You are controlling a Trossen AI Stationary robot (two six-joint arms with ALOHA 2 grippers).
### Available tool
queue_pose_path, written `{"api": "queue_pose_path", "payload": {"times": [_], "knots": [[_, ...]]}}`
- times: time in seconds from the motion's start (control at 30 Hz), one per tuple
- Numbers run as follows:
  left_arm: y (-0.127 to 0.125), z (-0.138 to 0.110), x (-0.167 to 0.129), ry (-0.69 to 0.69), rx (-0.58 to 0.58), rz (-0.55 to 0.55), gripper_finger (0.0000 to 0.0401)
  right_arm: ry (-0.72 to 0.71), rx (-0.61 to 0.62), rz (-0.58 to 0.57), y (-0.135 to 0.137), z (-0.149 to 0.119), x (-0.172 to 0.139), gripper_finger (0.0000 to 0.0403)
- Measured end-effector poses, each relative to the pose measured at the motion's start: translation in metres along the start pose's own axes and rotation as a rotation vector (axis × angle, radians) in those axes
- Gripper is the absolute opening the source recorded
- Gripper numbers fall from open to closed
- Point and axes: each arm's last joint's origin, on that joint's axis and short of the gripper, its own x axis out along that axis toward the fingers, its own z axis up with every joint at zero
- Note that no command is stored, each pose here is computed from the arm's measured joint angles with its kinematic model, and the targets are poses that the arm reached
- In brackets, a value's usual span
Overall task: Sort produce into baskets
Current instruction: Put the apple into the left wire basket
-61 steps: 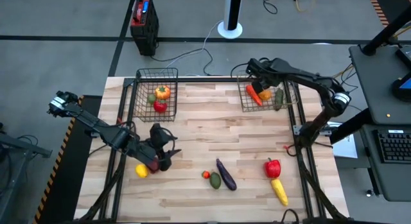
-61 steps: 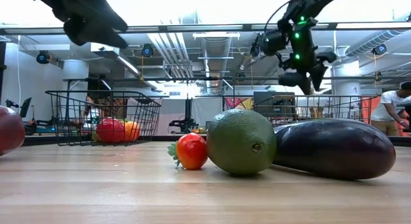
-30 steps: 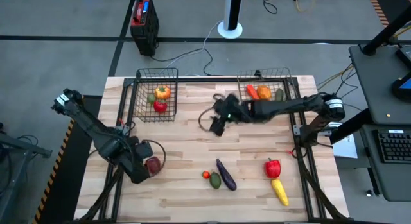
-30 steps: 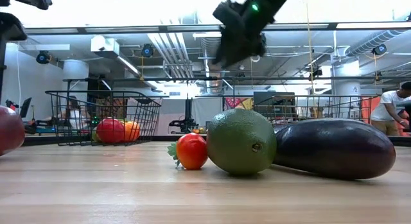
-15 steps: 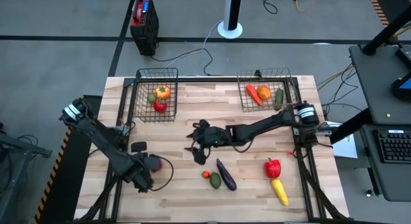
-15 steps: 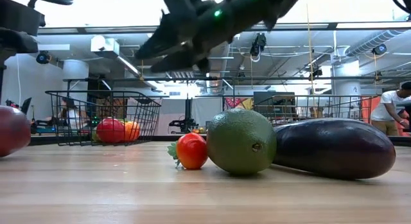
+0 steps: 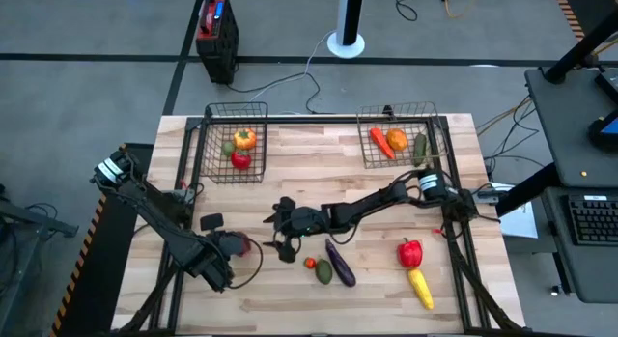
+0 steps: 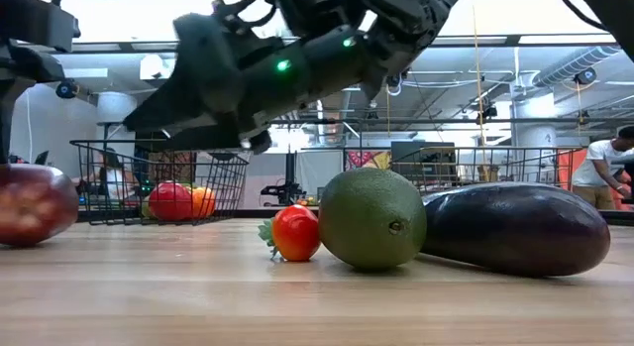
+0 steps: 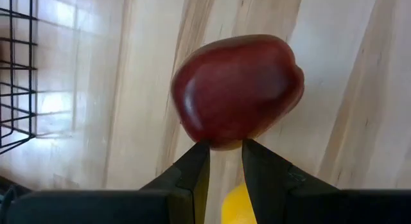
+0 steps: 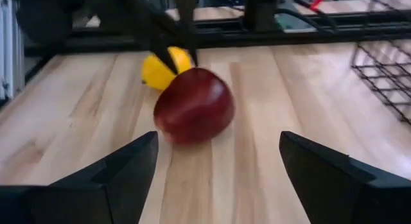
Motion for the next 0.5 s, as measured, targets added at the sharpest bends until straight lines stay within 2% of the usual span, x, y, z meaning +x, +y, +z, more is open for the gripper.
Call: {"api": "queue_pose_path", "payload": {"times": [0.3,0.5], "knots": [[-0.003,0.002,0.0,-0.024,-0.14,-0.035,0.0075,-0.037,-0.061,0.038,0.022,-0.001,0.031,0.0342],[-0.007,0.005,0.0,-0.044,-0.165,-0.074,0.0075,0.024,-0.071,0.0,0.026,-0.008,0.05,0.0343]]}}
